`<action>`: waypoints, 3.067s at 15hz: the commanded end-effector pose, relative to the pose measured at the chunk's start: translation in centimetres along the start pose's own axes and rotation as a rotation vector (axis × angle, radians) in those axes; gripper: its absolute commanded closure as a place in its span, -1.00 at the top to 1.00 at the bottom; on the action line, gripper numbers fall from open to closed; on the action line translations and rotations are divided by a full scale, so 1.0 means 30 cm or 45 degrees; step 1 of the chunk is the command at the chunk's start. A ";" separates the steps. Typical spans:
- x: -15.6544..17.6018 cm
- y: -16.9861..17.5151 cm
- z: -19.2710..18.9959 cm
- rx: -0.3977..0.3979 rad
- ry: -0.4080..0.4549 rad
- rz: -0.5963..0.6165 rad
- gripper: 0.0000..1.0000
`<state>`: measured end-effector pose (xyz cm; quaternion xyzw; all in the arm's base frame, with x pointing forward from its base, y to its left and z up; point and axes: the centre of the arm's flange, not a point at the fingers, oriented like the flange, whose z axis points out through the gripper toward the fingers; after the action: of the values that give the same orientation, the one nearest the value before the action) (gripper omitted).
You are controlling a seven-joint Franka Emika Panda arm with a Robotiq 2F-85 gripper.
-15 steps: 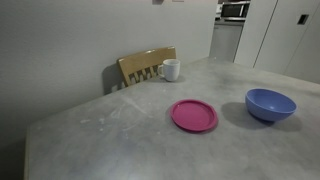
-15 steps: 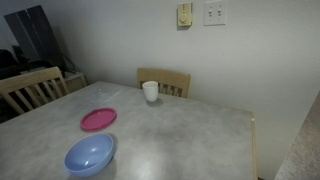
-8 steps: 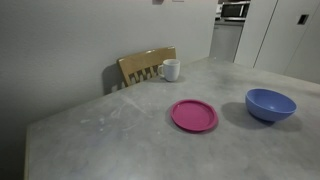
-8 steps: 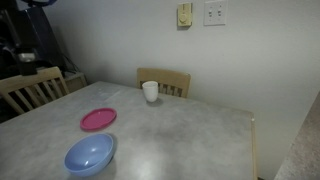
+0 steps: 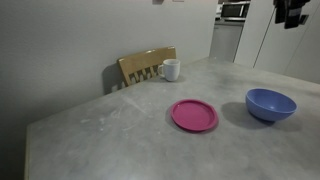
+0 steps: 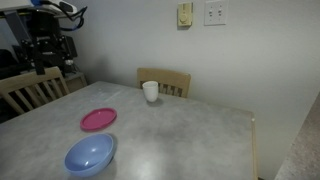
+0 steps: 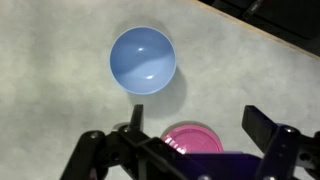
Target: Place the pink lid on the blue bowl
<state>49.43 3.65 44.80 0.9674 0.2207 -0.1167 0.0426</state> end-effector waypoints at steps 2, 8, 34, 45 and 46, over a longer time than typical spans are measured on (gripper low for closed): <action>0.234 -0.030 0.053 0.115 -0.013 -0.057 1.00; 0.305 -0.105 0.137 0.207 -0.007 0.028 1.00; 0.862 -0.278 0.631 0.400 -0.131 0.956 1.00; 0.896 -0.269 0.654 0.332 -0.103 0.862 1.00; 0.904 -0.261 0.669 0.282 -0.123 0.900 1.00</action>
<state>64.57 19.42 19.45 0.9800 -0.1145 -0.1490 -0.0655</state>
